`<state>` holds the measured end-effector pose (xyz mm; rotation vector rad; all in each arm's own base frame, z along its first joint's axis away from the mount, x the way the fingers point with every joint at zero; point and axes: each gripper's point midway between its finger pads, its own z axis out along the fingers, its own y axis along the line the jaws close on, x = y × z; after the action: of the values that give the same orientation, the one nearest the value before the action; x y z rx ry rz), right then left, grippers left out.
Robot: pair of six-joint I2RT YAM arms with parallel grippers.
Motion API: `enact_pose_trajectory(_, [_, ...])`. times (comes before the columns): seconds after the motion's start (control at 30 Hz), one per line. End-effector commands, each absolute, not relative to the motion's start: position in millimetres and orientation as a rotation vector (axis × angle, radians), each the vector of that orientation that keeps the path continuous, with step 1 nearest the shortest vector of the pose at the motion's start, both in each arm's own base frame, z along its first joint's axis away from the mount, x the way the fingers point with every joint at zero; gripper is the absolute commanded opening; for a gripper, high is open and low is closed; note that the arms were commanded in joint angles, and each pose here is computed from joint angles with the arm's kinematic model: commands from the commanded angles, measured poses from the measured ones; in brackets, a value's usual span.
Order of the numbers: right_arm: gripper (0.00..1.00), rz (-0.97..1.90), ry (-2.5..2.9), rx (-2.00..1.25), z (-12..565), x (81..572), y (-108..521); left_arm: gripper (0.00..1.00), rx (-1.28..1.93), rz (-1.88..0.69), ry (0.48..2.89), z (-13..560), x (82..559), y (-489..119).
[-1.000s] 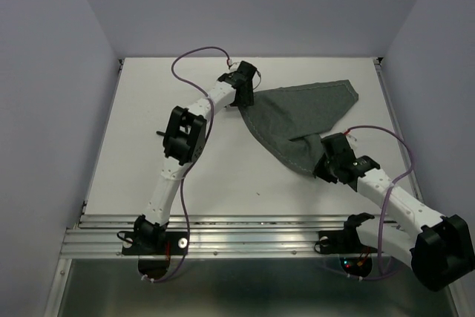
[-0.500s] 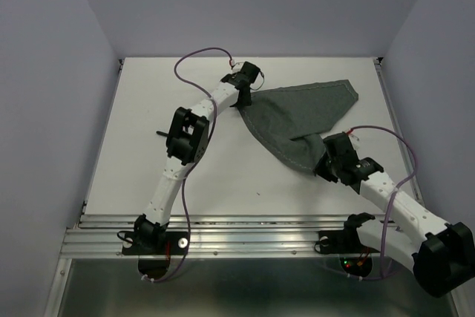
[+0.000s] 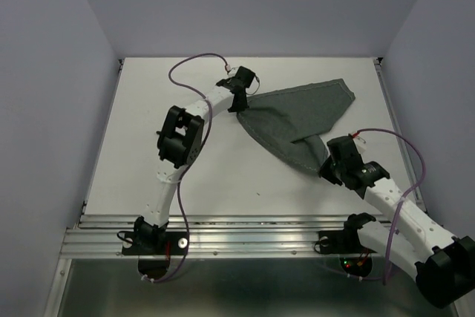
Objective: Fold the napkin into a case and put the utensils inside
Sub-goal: Move the crumpled napkin to the center of the board, then pick up the crumpled napkin from the center of the board.
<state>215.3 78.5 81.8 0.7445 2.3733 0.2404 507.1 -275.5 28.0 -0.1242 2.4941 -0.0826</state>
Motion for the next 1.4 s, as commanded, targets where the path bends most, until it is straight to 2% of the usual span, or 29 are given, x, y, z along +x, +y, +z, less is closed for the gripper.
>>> enact_pose_trajectory(0.0, [0.02, 0.194, 2.339, 0.762, 92, 219, 71, 0.00, -0.157, -0.231, 2.427, 85, 487, -270])
enact_pose_trajectory(0.2, [0.04, 0.172, 2.302, 0.777, 95, 223, 66, 0.00, -0.138, -0.433, 2.430, 101, 438, -269])
enact_pose_trajectory(0.4, [0.07, 0.118, 2.333, 0.783, 84, 224, 63, 0.00, -0.141, -0.431, 2.449, 97, 393, -246])
enact_pose_trajectory(0.5, [0.22, 0.123, 2.336, 0.793, 79, 226, 65, 0.00, -0.115, -0.438, 2.446, 99, 373, -237])
enact_pose_trajectory(0.57, [0.45, 0.129, 2.341, 0.805, 76, 226, 66, 0.00, -0.101, -0.423, 2.473, 90, 360, -230])
enact_pose_trajectory(0.6, [0.60, 0.128, 2.346, 0.805, 74, 225, 67, 0.00, -0.104, -0.423, 2.478, 88, 356, -228])
enact_pose_trajectory(0.67, [0.69, 0.129, 2.363, 0.803, 71, 224, 68, 0.00, -0.111, -0.425, 2.491, 84, 349, -225])
enact_pose_trajectory(0.87, [0.73, 0.128, 2.405, 0.789, 63, 217, 70, 0.00, -0.123, -0.436, 2.488, 83, 339, -221])
enact_pose_trajectory(0.93, [0.82, 0.072, 2.412, 0.798, 59, 213, 63, 0.00, -0.121, -0.440, 2.484, 85, 339, -221])
enact_pose_trajectory(1.37, [0.82, 0.001, 2.459, 0.842, 39, 207, 59, 0.00, -0.079, -0.400, 2.438, 100, 340, -210])
